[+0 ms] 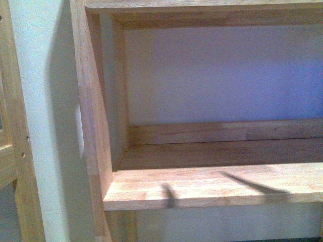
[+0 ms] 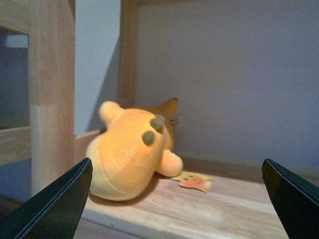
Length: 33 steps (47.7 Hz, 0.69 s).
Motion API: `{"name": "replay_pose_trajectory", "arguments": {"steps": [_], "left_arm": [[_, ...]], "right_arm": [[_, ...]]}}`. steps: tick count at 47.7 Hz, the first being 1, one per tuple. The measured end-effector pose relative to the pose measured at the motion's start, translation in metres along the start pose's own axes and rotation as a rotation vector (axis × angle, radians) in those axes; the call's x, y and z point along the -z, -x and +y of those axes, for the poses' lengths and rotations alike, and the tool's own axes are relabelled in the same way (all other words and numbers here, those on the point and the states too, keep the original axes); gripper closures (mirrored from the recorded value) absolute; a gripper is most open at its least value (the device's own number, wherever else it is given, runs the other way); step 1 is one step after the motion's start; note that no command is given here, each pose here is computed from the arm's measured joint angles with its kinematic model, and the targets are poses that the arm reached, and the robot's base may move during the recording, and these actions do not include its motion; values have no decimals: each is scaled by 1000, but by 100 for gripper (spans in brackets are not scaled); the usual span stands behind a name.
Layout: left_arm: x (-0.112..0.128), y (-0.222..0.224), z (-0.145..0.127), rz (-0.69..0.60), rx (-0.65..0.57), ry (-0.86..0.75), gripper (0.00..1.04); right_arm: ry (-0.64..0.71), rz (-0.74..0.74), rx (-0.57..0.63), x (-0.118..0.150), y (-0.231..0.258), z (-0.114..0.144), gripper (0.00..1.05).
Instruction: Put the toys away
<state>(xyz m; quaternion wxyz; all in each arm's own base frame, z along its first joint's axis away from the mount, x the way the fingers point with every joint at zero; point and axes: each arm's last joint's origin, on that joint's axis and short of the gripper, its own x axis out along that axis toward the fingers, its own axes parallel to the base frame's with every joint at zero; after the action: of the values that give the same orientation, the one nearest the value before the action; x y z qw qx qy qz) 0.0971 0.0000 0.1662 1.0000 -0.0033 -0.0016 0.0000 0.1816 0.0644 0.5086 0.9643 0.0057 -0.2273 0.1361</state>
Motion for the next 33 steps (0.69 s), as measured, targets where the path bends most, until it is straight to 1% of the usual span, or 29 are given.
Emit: {"name": "replay_pose_trajectory", "arguments": {"steps": [3,7,12,17,23,26,33], "left_arm": [[0,0,0,0,0,0,6],[0,0,0,0,0,0,6],[0,0,0,0,0,0,6],[0,0,0,0,0,0,6],[0,0,0,0,0,0,6],[0,0,0,0,0,0,6],[0,0,0,0,0,0,6]], "right_arm": [[43,-10,49,8,23,-6,0],[71,-5,84,18,44,-12,0],[97,36,157,44,85,-25,0],[64,108,216,78,122,-34,0],[-2,217,251,123,161,-32,0],[-26,262,267,150,180,-28,0],[-36,277,293,178,195,-24,0]]}}
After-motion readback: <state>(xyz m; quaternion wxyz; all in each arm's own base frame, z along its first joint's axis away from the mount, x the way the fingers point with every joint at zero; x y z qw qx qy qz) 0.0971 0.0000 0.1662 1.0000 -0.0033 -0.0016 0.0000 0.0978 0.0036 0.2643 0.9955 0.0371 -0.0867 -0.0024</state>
